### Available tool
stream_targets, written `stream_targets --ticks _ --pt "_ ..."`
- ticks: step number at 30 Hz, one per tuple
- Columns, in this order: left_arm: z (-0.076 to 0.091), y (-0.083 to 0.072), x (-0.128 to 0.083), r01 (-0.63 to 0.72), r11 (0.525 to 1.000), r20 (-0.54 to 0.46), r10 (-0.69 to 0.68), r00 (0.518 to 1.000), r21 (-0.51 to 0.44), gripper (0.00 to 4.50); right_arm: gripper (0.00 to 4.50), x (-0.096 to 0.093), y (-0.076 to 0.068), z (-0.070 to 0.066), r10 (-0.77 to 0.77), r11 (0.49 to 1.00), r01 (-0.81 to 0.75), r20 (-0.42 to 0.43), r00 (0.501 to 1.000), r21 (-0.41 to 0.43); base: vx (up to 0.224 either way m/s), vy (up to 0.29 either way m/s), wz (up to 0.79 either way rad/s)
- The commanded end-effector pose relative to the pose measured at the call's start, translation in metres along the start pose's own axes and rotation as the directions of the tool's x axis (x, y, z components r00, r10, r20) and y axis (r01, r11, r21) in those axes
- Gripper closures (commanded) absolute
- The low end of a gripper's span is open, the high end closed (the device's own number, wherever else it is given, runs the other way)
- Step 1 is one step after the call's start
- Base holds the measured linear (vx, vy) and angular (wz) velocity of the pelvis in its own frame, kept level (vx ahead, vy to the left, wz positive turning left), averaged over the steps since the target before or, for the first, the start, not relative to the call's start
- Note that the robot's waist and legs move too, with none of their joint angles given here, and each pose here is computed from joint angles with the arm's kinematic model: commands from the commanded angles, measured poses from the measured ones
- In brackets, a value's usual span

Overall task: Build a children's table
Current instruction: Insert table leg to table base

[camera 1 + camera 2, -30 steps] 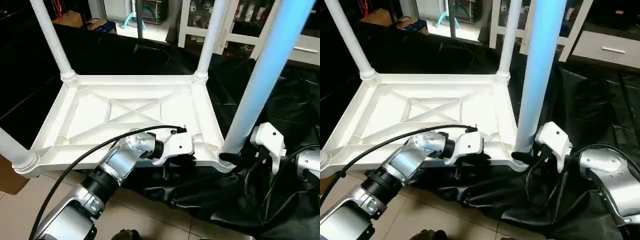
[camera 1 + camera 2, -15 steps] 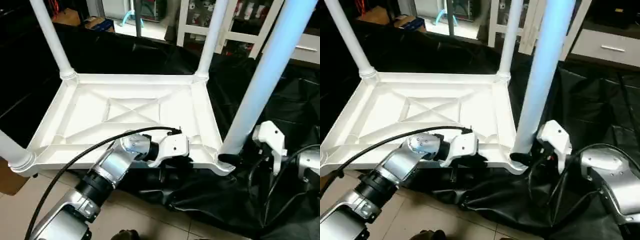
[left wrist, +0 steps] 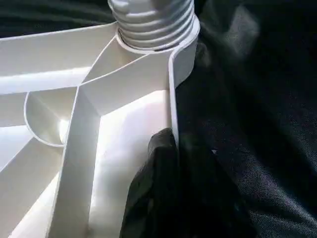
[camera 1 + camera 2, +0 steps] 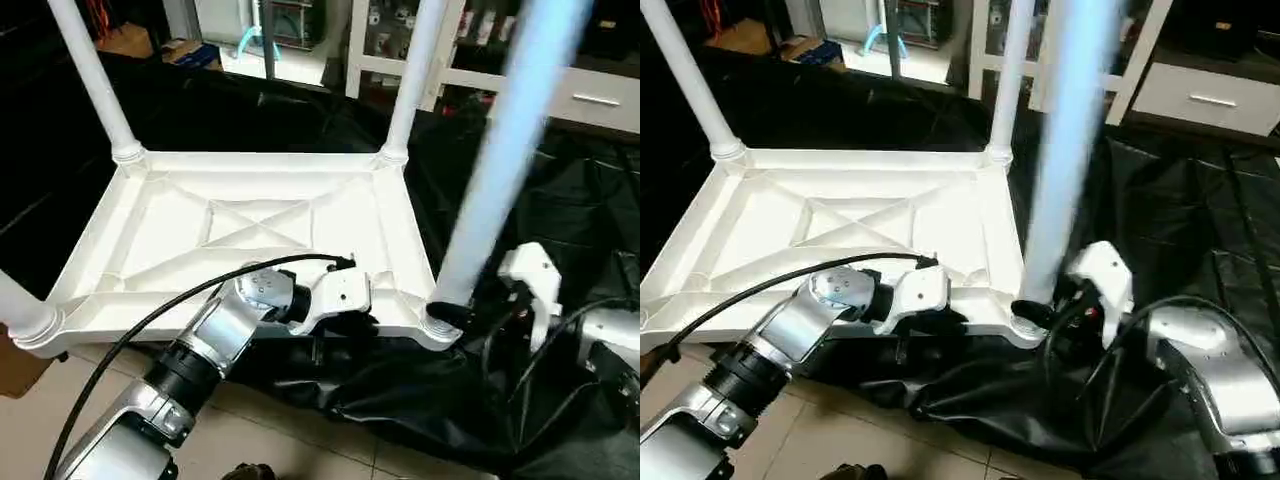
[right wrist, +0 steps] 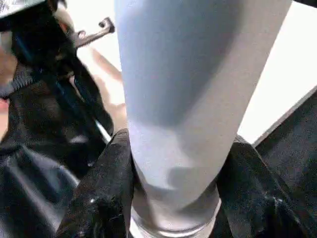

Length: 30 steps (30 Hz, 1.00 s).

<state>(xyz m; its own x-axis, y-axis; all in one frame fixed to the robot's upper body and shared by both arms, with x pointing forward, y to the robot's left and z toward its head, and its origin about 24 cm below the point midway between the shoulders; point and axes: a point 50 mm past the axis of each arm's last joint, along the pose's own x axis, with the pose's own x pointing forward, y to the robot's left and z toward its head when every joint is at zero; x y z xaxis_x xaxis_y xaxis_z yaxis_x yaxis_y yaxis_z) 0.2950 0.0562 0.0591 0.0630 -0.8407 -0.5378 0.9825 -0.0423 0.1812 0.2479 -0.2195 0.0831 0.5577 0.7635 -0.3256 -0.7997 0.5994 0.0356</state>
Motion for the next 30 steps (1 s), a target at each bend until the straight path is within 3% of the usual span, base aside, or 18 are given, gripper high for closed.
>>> stream_targets --ticks 1,6,7,13,17,20,26,27,29,30 --pt "-0.012 -0.011 0.008 0.053 0.998 -0.054 -0.055 0.997 -0.031 4.5 2.59 -0.001 0.005 -0.026 0.012 0.994 -0.004 -0.073 0.997 0.11 0.0 0.0 0.0" --pt "-0.012 -0.011 0.007 0.051 0.998 -0.053 -0.053 0.997 -0.033 4.5 2.59 -0.011 0.004 -0.038 -0.015 0.99 0.027 -0.091 0.996 0.138 0.0 0.0 0.0" --pt "-0.012 -0.01 0.007 0.045 0.998 -0.047 -0.047 0.998 -0.035 4.5 2.59 -0.019 0.005 -0.049 -0.049 0.985 0.065 -0.101 0.994 0.163 0.0 0.0 0.0" --pt "-0.012 -0.01 0.007 0.038 0.998 -0.04 -0.04 0.998 -0.04 4.5 2.59 -0.024 0.011 -0.06 -0.076 0.978 0.094 -0.104 0.992 0.187 0.0 0.0 0.0" --pt "-0.012 -0.01 0.007 0.034 0.999 -0.038 -0.036 0.999 -0.042 4.5 2.59 -0.023 0.016 -0.063 -0.08 0.976 0.098 -0.099 0.992 0.192 0.0 0.0 0.0" --pt "-0.012 -0.01 0.007 0.032 0.999 -0.036 -0.034 0.999 -0.044 4.5 2.59 -0.017 0.026 -0.068 -0.04 0.982 0.062 -0.124 0.992 0.176 0.0 0.0 0.0" --pt "-0.011 -0.011 0.007 0.033 0.999 -0.034 -0.034 0.999 -0.041 4.5 2.59 -0.01 0.033 -0.074 0.023 0.989 0.003 -0.173 0.985 0.149 0.0 0.0 0.0" --pt "-0.012 -0.011 0.007 0.033 0.999 -0.034 -0.034 0.999 -0.041 4.5 2.59 -0.009 0.033 -0.077 0.032 0.989 -0.005 -0.186 0.982 0.146 0.0 0.0 0.0" --pt "-0.012 -0.013 0.008 0.033 0.999 -0.034 -0.034 0.999 -0.041 4.5 2.59 -0.008 0.03 -0.098 0.072 0.989 -0.036 -0.25 0.966 0.144 0.0 0.0 0.0" --pt "-0.012 -0.013 0.008 0.033 0.999 -0.034 -0.034 0.999 -0.041 4.5 2.59 -0.008 0.03 -0.098 0.072 0.989 -0.036 -0.25 0.966 0.144 0.0 0.0 0.0"
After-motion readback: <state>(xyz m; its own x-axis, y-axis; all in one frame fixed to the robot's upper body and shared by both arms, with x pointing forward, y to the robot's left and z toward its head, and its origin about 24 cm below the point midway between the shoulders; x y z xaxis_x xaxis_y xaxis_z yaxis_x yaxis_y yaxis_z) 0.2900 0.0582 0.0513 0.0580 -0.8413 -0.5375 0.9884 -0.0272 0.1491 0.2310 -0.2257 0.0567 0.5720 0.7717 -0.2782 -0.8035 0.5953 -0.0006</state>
